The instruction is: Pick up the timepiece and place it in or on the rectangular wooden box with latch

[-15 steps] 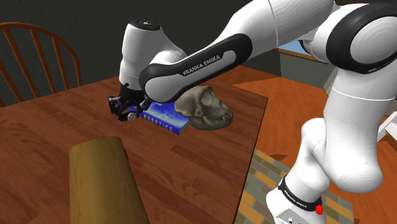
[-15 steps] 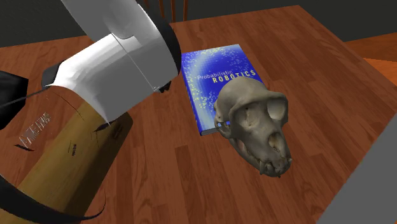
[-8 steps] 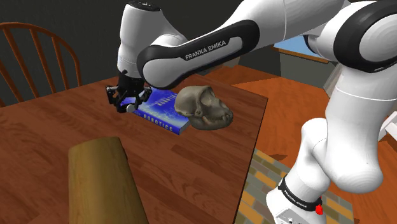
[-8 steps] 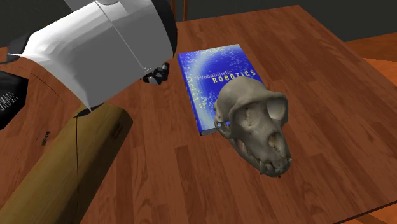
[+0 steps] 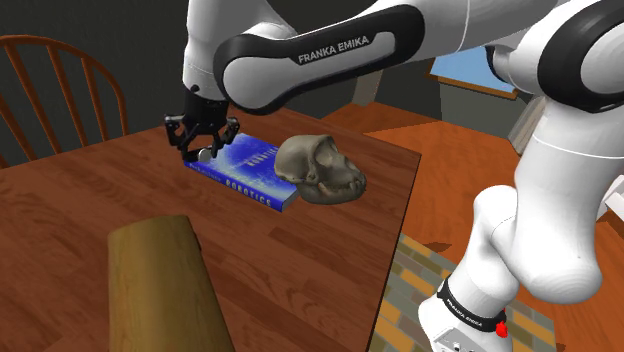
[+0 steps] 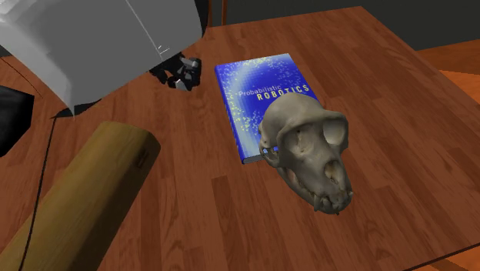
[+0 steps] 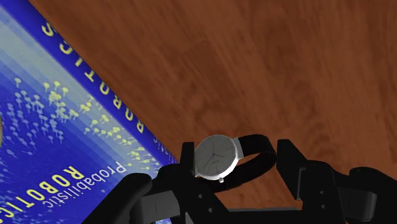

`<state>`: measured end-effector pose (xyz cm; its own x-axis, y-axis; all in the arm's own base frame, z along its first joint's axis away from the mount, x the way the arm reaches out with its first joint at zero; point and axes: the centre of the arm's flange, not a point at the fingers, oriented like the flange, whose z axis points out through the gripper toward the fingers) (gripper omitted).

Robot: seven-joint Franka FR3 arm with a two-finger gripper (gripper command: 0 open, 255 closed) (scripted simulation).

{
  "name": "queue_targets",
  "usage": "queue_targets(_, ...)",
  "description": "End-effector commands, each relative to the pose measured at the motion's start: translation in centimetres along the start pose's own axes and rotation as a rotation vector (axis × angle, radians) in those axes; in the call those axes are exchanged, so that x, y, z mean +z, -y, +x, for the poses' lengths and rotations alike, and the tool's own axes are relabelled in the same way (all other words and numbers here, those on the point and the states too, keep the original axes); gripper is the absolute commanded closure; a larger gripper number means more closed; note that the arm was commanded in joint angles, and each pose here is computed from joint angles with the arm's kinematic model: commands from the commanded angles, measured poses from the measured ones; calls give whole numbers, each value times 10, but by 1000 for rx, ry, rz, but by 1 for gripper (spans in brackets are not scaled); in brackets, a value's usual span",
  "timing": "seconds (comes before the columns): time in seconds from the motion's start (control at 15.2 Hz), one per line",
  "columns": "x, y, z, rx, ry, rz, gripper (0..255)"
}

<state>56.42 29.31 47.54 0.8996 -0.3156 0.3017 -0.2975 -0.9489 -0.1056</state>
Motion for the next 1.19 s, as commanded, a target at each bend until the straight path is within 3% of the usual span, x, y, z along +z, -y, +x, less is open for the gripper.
queue_targets(0.0, -10, 1, 5, 0, 0, 0, 255)
queue_targets(0.2, -25, 3, 9, 0, 0, 0, 255)
queue_targets(1.12, -77, 65, -157, 0, 0, 0, 255)
